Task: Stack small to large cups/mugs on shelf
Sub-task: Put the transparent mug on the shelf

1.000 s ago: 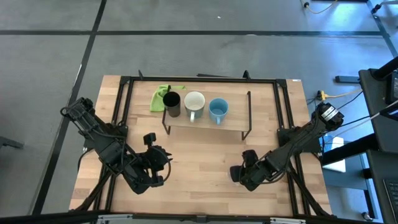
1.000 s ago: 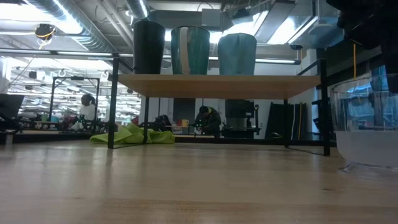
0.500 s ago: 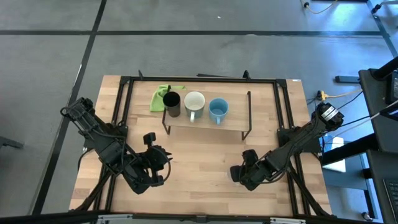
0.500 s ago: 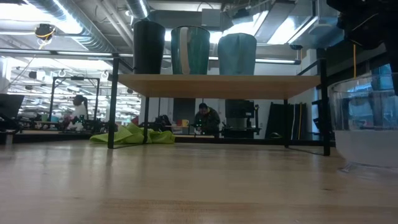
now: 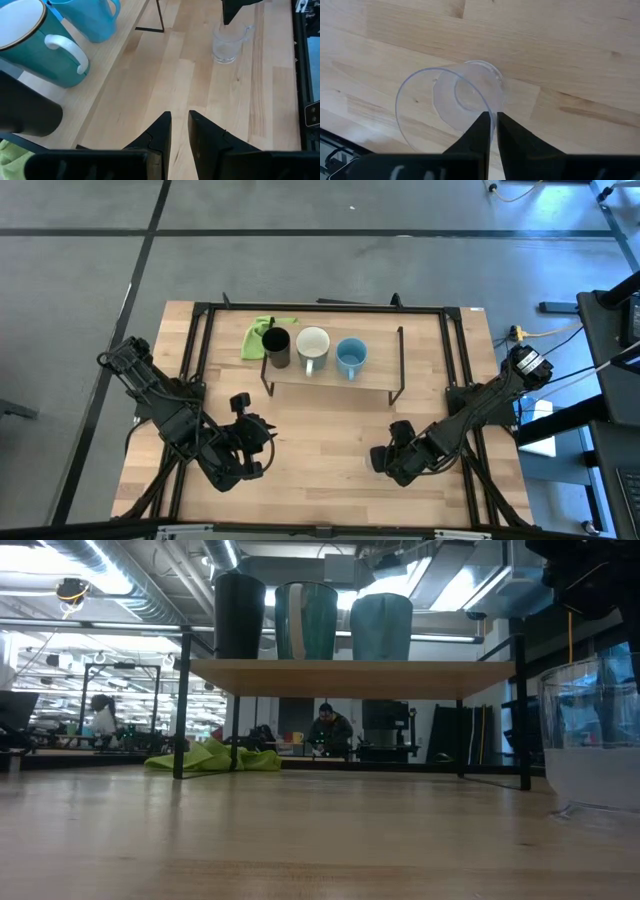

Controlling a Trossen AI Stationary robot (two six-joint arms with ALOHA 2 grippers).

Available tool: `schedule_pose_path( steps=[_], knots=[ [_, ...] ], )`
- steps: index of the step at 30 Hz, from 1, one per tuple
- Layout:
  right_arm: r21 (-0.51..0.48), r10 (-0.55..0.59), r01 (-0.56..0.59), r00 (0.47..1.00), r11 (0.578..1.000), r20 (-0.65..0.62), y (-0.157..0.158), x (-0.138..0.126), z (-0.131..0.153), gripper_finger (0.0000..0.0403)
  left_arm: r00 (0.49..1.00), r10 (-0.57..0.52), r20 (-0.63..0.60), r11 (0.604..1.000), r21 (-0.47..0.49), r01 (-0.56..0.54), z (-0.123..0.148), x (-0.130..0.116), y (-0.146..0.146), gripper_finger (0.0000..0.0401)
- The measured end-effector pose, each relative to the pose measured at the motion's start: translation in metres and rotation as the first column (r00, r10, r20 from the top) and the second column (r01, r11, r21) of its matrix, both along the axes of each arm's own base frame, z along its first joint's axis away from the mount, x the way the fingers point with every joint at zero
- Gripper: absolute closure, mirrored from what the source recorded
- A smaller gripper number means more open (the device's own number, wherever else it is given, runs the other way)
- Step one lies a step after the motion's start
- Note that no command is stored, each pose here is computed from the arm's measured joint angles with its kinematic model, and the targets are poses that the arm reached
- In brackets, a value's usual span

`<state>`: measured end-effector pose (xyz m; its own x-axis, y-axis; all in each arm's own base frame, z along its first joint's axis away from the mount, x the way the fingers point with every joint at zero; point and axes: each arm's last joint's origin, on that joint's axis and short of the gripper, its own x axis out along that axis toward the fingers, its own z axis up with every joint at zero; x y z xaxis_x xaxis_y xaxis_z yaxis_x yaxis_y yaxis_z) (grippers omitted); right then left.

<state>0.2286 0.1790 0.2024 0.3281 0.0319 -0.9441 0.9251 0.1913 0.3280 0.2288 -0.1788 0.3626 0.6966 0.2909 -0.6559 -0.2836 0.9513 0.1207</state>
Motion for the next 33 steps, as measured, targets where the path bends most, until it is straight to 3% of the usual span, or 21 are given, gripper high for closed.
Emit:
schedule_pose_path(
  steps=[5,11,21,33],
  knots=[
    [-0.014,0.01,-0.01,1.0,1.0,0.002,-0.001,0.004,0.009,0.037,1.0,0.0,-0.001,1.0,0.001,0.0,0.0,0.0,0.0,0.0342],
    [-0.154,0.038,-0.045,0.998,0.987,-0.048,-0.015,0.011,0.054,0.037,1.0,0.0,-0.001,1.0,0.0,0.0,0.0,0.0,0.0,0.0342],
    [-0.276,0.044,-0.069,0.994,0.959,-0.097,-0.044,0.013,0.126,0.037,1.0,0.0,-0.001,1.0,0.0,0.0,0.0,0.0,0.0,0.0342],
    [-0.345,0.017,-0.063,0.991,0.936,-0.135,-0.102,0.021,0.156,0.037,1.0,0.0,0.004,1.0,-0.004,0.0,0.0,0.0,0.0,0.0342]
  ],
)
